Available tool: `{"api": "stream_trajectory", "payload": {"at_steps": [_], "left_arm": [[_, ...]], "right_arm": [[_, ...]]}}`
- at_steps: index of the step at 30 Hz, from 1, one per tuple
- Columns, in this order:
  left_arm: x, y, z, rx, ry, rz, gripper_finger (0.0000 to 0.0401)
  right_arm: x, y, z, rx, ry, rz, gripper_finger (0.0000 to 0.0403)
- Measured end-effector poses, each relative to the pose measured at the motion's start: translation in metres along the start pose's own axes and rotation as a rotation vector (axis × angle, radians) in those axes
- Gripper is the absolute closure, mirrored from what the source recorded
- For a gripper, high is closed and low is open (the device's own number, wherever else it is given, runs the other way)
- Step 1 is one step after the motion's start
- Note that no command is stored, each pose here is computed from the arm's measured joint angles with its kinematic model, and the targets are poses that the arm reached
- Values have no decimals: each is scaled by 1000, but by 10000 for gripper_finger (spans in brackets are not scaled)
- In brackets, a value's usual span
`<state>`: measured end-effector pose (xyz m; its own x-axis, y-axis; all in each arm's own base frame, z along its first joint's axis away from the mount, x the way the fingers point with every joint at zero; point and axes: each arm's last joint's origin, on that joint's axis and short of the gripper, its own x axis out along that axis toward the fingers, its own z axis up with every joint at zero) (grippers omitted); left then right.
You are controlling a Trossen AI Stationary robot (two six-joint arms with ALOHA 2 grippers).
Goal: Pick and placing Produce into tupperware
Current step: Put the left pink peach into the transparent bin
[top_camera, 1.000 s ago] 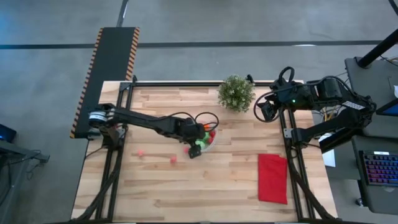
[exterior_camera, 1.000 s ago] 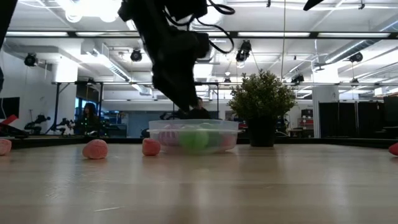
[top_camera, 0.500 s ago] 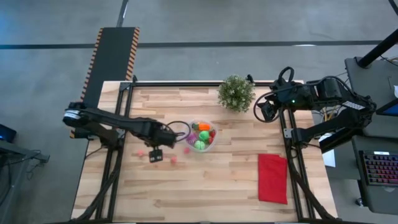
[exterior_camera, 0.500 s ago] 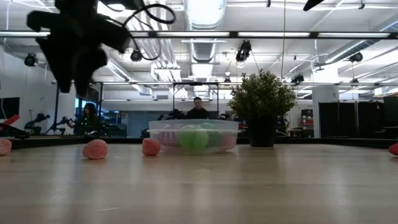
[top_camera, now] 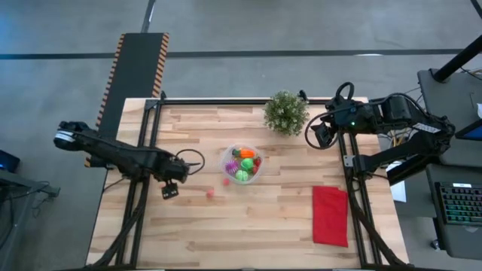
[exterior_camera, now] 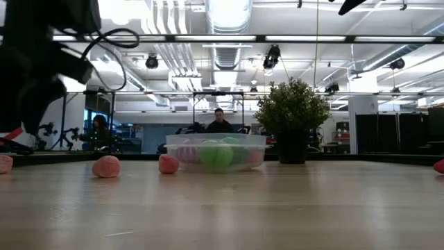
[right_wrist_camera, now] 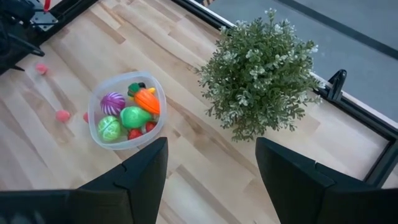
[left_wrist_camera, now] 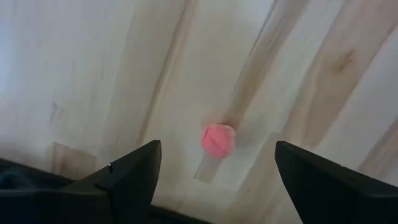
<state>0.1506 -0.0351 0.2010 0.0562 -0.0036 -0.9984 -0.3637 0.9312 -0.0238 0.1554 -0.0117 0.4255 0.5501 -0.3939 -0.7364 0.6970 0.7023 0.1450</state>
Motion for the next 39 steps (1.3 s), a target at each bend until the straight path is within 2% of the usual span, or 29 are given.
{"api": "stream_trajectory", "payload": {"at_steps": [7,13,20,34,39], "left_arm": [[20,12,-18,-38,-29,-49,103],[31,15,-25,-42,-22,-61,128],[42,11,-20,-46,-7,-60,155],[64,4,-10,-45,118,22,160],[61,3,-9,-45,97,7,195]], "right_arm": [[2,0,-1,10,7,-6,168],[3,0,-2,25,9,-7,167],[3,0,-2,29,9,-8,168],[3,0,-2,29,9,-8,168],[3,0,-2,28,9,-8,168]]}}
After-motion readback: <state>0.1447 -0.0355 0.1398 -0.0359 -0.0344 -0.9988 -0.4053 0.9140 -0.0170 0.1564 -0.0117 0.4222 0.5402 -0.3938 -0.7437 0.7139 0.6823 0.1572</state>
